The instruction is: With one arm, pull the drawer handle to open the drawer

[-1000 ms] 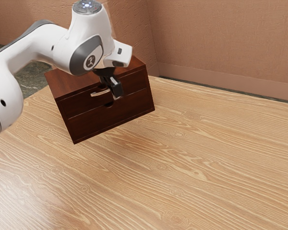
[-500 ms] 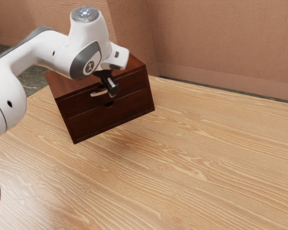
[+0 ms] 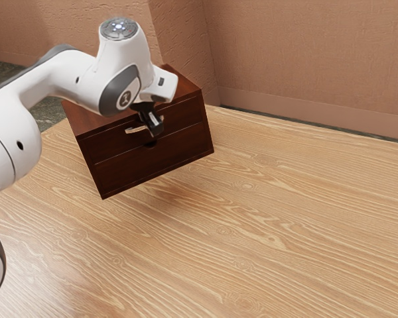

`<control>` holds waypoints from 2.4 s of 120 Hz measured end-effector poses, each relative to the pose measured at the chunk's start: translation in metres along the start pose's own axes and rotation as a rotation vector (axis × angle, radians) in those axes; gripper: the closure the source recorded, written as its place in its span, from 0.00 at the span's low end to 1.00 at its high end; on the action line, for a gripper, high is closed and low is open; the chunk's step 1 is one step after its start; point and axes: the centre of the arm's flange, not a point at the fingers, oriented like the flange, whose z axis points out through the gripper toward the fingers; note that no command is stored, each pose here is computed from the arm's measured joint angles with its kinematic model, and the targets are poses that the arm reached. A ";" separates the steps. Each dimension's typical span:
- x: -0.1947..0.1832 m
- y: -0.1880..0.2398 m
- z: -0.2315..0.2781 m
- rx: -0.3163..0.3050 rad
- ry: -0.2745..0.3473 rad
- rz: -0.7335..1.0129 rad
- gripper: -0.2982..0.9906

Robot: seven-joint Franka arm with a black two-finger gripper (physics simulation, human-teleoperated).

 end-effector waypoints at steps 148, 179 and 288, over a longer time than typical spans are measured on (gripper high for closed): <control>0.000 0.048 0.008 -0.050 -0.030 0.024 0.51; -0.002 0.068 -0.008 -0.054 -0.020 0.032 0.51; -0.004 0.128 -0.047 -0.045 0.012 0.035 0.53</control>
